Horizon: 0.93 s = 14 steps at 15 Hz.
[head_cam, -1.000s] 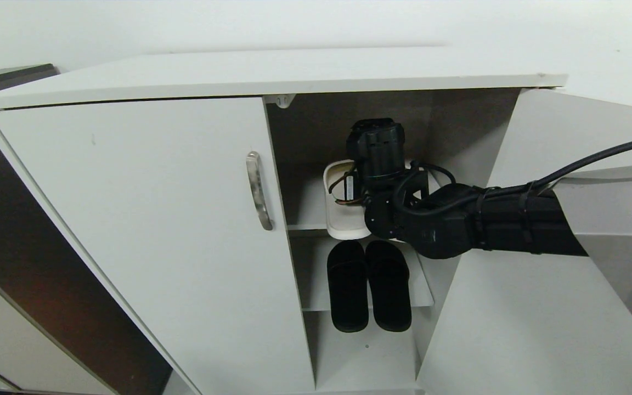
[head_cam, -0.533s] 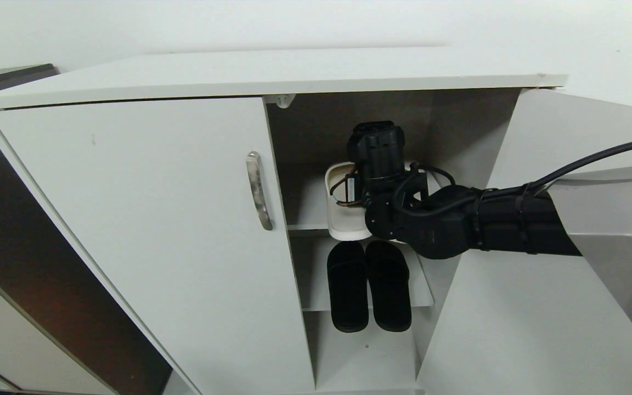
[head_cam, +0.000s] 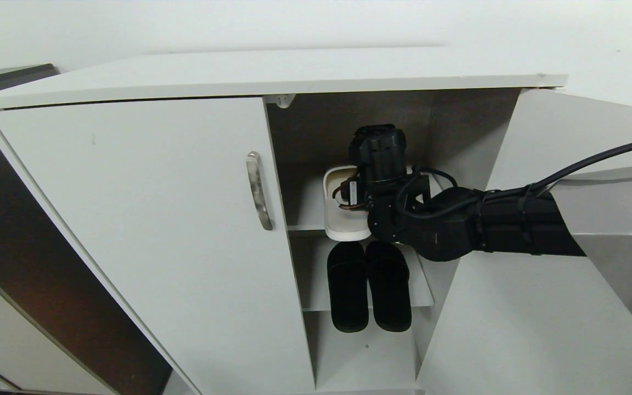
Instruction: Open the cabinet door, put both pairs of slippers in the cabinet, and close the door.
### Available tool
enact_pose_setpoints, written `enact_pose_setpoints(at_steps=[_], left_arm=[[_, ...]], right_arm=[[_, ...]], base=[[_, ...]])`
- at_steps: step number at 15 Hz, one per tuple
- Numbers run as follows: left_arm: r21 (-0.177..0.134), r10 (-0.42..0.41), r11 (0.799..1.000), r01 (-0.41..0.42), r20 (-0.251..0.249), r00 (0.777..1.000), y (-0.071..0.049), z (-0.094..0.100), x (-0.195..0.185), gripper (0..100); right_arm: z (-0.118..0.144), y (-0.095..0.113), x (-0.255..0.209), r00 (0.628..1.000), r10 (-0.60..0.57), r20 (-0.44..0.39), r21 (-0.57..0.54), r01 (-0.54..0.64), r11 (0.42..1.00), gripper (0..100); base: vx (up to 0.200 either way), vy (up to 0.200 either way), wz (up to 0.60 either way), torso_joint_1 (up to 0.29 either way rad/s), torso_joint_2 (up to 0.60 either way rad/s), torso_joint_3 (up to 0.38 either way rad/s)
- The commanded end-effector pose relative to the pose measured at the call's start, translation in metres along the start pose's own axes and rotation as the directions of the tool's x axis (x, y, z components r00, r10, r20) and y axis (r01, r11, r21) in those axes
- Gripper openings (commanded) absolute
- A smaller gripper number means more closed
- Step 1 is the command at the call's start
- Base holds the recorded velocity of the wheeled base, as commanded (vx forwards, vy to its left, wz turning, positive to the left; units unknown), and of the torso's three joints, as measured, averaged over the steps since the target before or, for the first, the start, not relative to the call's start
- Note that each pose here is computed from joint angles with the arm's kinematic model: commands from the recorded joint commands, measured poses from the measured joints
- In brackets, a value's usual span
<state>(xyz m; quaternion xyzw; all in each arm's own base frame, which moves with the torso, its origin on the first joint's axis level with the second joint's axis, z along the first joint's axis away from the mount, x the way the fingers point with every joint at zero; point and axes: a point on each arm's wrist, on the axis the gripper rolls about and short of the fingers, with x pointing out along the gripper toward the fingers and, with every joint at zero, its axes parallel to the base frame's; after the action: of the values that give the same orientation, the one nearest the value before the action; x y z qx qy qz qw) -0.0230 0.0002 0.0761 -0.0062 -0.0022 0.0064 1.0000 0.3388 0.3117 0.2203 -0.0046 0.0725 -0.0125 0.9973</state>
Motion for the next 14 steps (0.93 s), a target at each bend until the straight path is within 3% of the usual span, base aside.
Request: enact_pose_setpoints(at_steps=[1,5,8,9,14], left_arm=[[-0.001,0.004,1.000,-0.004,-0.001,1.000,0.000,0.000,0.000,0],[-0.001,0.004,1.000,-0.004,-0.001,1.000,0.000,0.000,0.000,0],[-0.001,0.004,1.000,-0.004,-0.001,1.000,0.000,0.000,0.000,0],[-0.001,0.004,1.000,-0.004,-0.001,1.000,0.000,0.000,0.000,0],[-0.001,0.004,1.000,-0.004,-0.001,1.000,0.000,0.000,0.000,0]], right_arm=[[0.010,-0.006,-0.019,1.000,0.019,0.006,0.003,-0.019,1.000,100],[0.012,-0.013,-0.065,0.997,0.082,0.012,0.006,-0.082,0.997,100],[-0.002,-0.023,-0.105,0.987,0.157,0.022,0.000,-0.157,0.988,100],[-0.004,-0.026,-0.113,0.984,0.174,0.027,0.001,-0.174,0.985,0],[-0.026,-0.047,-0.150,0.965,0.261,-0.013,-0.032,-0.261,0.965,0]], base=[[0.000,0.000,0.00,0.000,0.00,0.000],[0.000,0.000,0.00,0.000,0.00,0.000],[0.000,0.000,0.00,0.000,0.00,0.000],[0.000,0.000,0.00,0.000,0.00,0.000],[0.000,0.000,0.00,0.000,0.00,0.000]])
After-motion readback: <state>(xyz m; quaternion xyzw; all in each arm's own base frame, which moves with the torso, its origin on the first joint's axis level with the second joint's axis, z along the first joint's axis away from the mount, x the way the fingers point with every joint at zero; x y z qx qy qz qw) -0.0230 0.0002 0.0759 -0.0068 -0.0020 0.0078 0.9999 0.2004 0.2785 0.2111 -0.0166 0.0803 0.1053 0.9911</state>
